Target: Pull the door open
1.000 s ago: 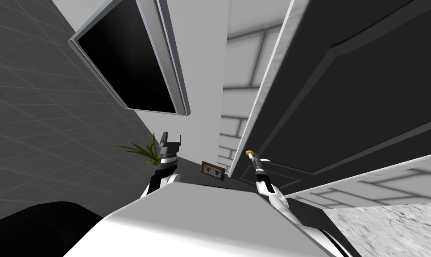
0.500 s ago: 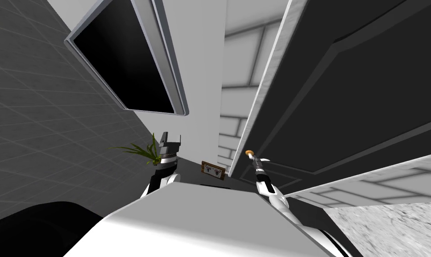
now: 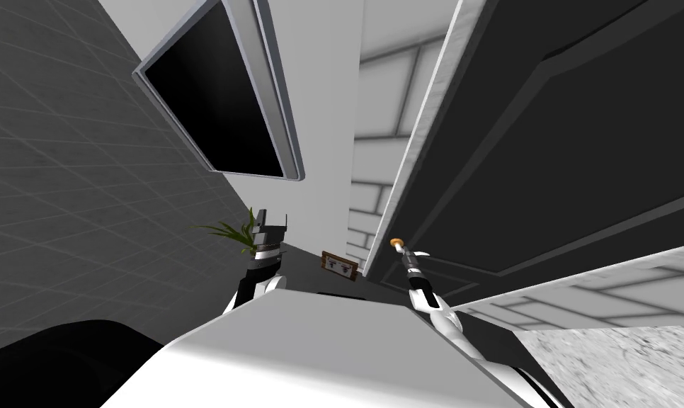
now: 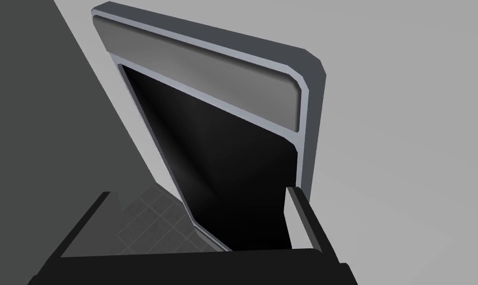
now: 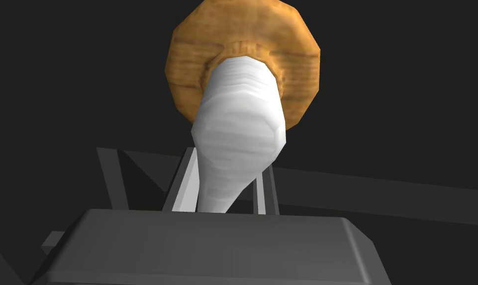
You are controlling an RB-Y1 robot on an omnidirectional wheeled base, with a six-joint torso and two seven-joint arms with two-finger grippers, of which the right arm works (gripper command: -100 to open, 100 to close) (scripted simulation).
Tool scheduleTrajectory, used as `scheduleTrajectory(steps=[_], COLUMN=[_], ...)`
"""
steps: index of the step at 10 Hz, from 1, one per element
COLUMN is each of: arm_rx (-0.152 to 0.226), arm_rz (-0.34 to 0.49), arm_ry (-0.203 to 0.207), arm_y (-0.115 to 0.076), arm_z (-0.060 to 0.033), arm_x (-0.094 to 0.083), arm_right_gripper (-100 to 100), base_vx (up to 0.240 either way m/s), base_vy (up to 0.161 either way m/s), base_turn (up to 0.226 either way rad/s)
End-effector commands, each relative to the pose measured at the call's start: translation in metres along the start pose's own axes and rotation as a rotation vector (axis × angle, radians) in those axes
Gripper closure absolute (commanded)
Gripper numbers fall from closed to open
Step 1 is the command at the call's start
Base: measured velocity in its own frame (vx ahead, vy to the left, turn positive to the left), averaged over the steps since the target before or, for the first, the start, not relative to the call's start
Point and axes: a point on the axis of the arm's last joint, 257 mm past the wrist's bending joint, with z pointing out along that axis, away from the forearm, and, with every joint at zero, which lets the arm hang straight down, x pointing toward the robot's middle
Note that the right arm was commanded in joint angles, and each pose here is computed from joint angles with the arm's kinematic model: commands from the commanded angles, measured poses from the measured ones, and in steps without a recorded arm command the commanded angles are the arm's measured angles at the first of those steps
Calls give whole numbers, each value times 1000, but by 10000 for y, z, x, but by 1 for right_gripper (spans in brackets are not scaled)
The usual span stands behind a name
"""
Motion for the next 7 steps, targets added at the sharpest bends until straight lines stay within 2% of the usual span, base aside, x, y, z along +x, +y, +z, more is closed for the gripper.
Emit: scheduleTrajectory(steps=[1, 7], arm_rx=[4, 2], arm_rz=[1, 0], arm_ry=[25, 97], arm_y=[-31, -29], arm_z=[-53, -165], arm_x=[51, 87], arm_right_gripper=[100, 100], base_vx=[-187, -206], base_vy=[-43, -69], base_turn=[98, 105])
